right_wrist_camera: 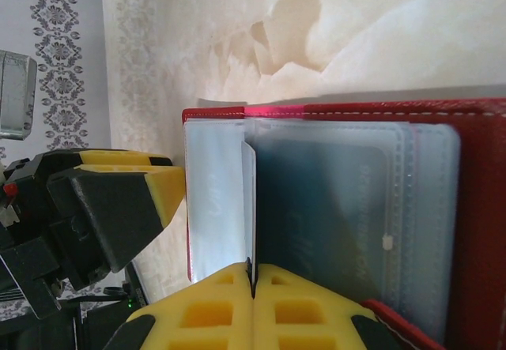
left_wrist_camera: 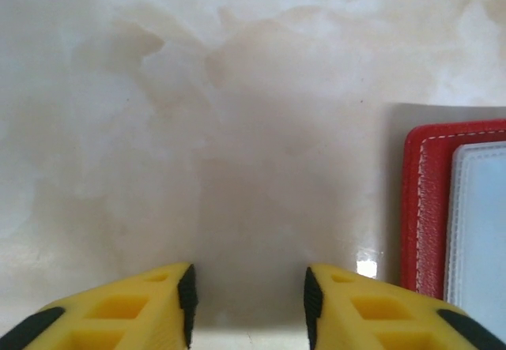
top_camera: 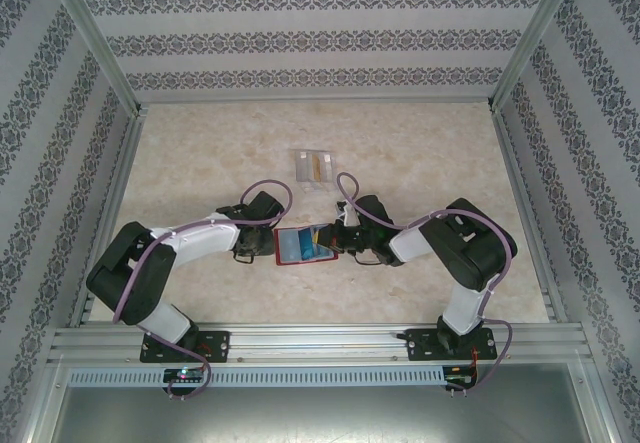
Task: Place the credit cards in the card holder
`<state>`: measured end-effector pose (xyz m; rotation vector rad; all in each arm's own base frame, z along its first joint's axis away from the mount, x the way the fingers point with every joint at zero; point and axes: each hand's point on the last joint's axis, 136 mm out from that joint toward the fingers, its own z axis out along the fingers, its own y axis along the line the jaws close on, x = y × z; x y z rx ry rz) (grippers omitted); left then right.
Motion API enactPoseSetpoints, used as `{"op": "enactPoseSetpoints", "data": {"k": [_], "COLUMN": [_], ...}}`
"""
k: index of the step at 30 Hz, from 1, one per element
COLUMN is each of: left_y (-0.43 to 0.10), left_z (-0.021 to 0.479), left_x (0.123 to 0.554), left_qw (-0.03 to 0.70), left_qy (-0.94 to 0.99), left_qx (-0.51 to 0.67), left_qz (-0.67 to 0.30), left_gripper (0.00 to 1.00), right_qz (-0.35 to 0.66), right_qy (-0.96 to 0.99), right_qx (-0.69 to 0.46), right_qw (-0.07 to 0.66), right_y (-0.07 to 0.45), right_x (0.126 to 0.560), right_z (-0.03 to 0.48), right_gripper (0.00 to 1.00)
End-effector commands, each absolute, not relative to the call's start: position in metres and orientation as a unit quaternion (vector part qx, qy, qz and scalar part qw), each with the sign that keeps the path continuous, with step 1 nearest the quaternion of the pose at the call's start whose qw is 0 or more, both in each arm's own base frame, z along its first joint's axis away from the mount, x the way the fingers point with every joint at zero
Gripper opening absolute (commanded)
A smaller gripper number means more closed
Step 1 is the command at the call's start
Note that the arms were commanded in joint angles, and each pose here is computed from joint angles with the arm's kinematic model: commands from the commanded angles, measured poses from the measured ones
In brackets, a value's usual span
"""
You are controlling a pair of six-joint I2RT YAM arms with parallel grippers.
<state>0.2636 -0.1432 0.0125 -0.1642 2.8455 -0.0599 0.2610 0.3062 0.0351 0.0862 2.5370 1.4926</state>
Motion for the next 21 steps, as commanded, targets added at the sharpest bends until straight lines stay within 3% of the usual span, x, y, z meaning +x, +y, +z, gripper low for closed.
{"op": "enactPoseSetpoints", "data": {"k": [1, 21], "left_y": [-0.172, -0.179], "left_z": [-0.006, -0.015], "left_x": [0.266, 0.269], "left_qw": [0.126, 0.110], "left_qy": [0.989, 0.991], "left_qx": [-0.042, -0.036], "left_qz": [-0.071, -0.074], "left_gripper": [0.37, 0.31], "right_qz": [0.497, 0.519], "right_qy": [0.862, 0.844], "right_qx": [0.033, 0.063], "right_qw": [0.092, 0.120], "right_y": [0.311, 0.335], "right_x": [0.257, 0.274], "right_z": [0.027, 0.036], "right_gripper": [0.00, 0.04]}}
